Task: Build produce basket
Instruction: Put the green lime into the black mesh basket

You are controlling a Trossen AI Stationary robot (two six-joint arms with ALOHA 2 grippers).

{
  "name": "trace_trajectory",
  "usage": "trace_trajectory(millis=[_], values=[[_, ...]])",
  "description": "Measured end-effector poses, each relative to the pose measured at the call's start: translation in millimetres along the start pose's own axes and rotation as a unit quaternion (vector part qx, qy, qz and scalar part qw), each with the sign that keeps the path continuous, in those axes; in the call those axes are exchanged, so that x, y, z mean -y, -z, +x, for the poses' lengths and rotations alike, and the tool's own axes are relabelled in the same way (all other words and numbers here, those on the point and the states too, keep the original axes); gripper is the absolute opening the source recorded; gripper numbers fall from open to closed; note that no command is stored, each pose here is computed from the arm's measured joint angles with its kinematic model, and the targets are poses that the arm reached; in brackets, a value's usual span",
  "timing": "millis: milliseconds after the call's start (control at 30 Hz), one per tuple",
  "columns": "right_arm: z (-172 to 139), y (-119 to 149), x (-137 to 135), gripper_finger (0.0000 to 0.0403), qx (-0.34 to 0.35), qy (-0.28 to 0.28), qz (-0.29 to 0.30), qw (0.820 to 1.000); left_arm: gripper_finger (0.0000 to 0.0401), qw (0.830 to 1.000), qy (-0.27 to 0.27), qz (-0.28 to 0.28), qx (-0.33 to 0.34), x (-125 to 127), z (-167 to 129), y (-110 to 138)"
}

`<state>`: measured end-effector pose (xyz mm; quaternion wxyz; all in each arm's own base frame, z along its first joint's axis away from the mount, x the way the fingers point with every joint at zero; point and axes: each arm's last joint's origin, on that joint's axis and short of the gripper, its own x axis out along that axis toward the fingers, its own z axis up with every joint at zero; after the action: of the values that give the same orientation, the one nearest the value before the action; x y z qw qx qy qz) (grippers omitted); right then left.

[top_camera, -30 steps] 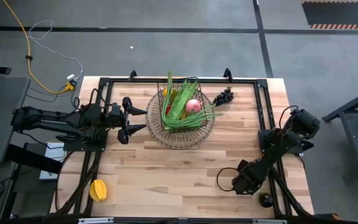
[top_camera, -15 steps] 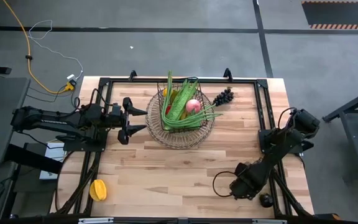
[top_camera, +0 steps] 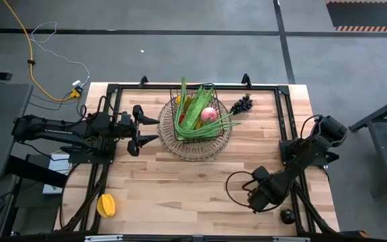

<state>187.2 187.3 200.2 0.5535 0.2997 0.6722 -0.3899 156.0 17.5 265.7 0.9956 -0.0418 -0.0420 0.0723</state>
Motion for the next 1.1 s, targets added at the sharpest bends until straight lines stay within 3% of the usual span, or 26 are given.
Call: trace_trajectory(millis=[267,567,900,1100], values=[[4.4,-3.0,1.0,0.0375,0.037,-0.012,0.085,0.996,0.0266,1.000,0.001,-0.006,0.001,0.0,0.1,-0.2],[38.7,-9.7,7.6,0.0375,0.051,-0.016,0.133,0.990,0.0266,1.000,0.009,-0.007,-0.001,0.5,0.0,0.1],[66.3,-15.6,12.4,0.0368,0.066,-0.049,0.148,0.986,0.0266,1.000,0.008,-0.008,-0.001,0.5,0.1,0.1],[57.2,-14.1,10.8,0.0317,0.070,-0.028,0.118,0.990,0.0266,1.000,0.007,-0.008,-0.001,0.4,0.1,0.1]])
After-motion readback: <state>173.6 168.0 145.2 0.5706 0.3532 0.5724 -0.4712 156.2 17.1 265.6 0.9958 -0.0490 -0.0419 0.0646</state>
